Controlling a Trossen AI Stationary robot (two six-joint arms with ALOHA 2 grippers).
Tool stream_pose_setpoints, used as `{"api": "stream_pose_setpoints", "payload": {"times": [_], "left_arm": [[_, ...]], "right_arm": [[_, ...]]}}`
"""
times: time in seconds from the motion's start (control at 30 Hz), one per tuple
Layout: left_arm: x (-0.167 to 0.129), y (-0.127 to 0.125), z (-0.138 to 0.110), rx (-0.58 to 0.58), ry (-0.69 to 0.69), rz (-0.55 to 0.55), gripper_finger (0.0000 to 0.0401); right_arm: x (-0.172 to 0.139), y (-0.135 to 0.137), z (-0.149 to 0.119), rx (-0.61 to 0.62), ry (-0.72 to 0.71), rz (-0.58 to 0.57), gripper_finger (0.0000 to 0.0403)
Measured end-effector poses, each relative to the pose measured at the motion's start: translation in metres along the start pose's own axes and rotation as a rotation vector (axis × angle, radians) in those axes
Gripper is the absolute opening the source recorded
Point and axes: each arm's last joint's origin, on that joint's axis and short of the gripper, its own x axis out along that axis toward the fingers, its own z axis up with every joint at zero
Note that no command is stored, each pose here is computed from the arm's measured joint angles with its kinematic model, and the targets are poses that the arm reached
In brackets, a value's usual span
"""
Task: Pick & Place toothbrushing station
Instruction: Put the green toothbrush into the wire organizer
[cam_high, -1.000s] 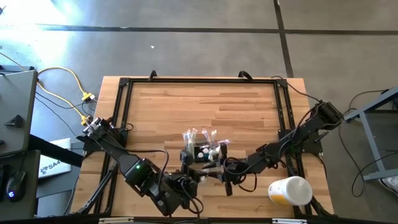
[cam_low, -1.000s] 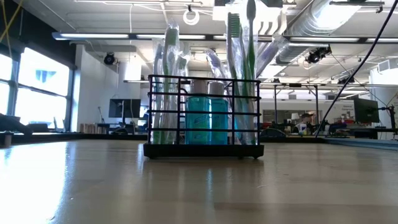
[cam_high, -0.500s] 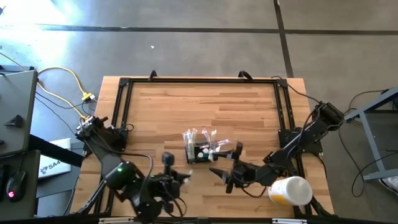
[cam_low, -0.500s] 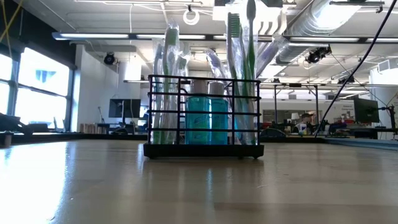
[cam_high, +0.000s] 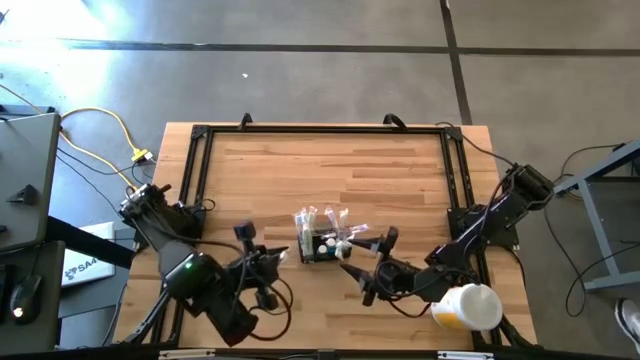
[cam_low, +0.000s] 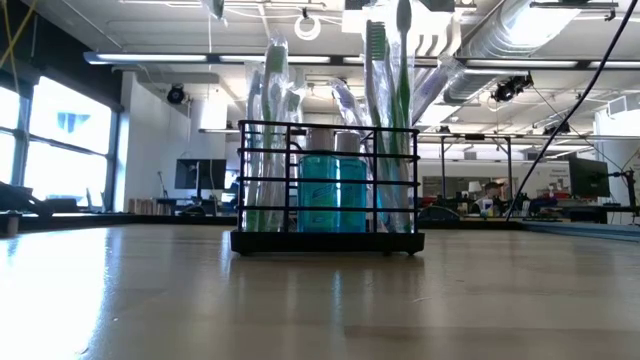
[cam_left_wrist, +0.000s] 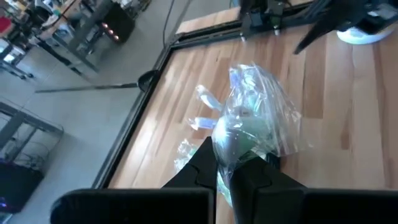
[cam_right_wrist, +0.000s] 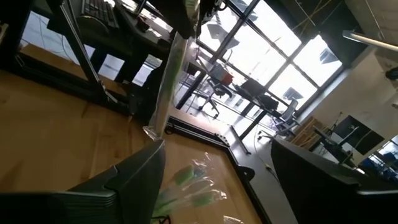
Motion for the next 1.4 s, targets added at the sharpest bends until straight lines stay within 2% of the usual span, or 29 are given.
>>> {"api": "stream_pose_setpoints", "payload": {"times": [0.17,0.37,0.63,0.93,1.13,1.4], "left_arm": [[0.002,0.001,0.000,-0.012,0.018,-0.008,0.0008],[0.026,0.006,0.000,-0.019,0.099,-0.011,0.0008],[0.043,-0.010,0.001,-0.008,0.097,-0.122,0.0008],[0.050,-0.008,-0.003,-0.014,0.071,-0.126,0.0008],[0.062,0.000,-0.011,-0.054,0.038,-0.188,0.0008],[0.077,0.018,-0.037,-0.130,-0.007,-0.237,0.0007]], "right_arm": [[-0.003,0.001,0.001,0.002,-0.004,0.008,0.0286],[-0.005,0.003,0.002,0.004,-0.010,0.019,0.0286],[-0.009,0.005,0.002,0.034,-0.018,0.033,0.0286],[-0.009,0.005,0.002,0.037,-0.018,0.034,0.0286],[-0.009,0.005,0.002,0.047,-0.019,0.037,0.0286],[-0.009,0.005,0.002,0.047,-0.019,0.037,0.0286]]}}
